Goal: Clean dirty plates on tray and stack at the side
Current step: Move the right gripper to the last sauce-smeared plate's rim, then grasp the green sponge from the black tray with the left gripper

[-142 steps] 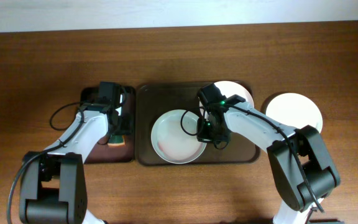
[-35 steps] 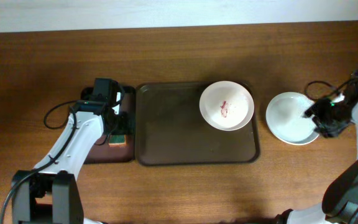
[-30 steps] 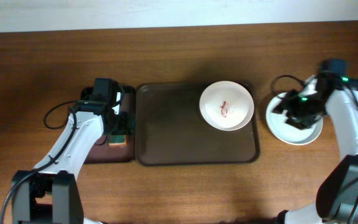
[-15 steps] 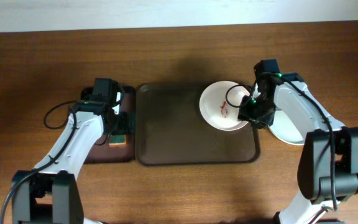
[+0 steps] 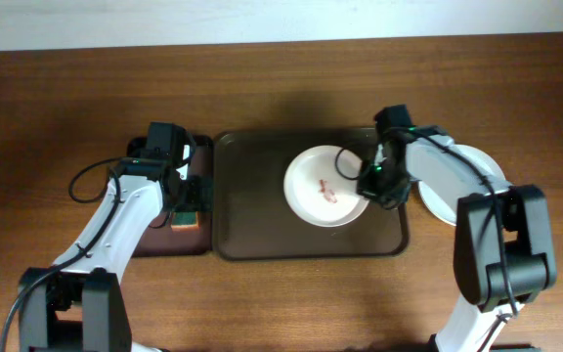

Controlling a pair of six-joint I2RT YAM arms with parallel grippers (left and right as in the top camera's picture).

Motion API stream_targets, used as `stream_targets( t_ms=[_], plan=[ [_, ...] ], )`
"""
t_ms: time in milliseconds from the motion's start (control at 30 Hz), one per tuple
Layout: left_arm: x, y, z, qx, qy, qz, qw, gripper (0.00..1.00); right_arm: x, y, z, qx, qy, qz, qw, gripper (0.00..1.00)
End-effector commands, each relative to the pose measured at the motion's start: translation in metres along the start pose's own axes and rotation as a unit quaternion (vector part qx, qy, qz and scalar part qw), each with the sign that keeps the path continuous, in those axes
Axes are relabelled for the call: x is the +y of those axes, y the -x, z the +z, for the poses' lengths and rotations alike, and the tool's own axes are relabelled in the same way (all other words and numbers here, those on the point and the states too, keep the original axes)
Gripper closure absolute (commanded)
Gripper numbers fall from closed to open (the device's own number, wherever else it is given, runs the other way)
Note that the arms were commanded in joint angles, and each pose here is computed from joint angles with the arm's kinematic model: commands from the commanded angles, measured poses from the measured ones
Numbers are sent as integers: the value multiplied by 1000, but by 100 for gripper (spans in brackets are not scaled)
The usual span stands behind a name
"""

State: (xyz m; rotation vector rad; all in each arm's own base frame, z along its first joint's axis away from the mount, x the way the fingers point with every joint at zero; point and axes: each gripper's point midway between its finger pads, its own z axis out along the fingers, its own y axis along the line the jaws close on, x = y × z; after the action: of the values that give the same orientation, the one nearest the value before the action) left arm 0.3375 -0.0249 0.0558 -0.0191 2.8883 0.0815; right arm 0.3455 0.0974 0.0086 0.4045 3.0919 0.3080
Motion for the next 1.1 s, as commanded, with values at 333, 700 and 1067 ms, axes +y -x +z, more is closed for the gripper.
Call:
stream_targets(
  t_ms=[333,700,1067],
  plan=[
    [-4,11,11,-13,-3,1,1000,23,55,-26,14,-4,9,-45,999,96],
    [-5,-6,50,48,4,6,999,100,54,-27,14,-3,8,-45,999,96],
    [-3,50,-56,-123,-16,-7,992,100,54,-27,14,-3,8,-45,999,96]
  ],
)
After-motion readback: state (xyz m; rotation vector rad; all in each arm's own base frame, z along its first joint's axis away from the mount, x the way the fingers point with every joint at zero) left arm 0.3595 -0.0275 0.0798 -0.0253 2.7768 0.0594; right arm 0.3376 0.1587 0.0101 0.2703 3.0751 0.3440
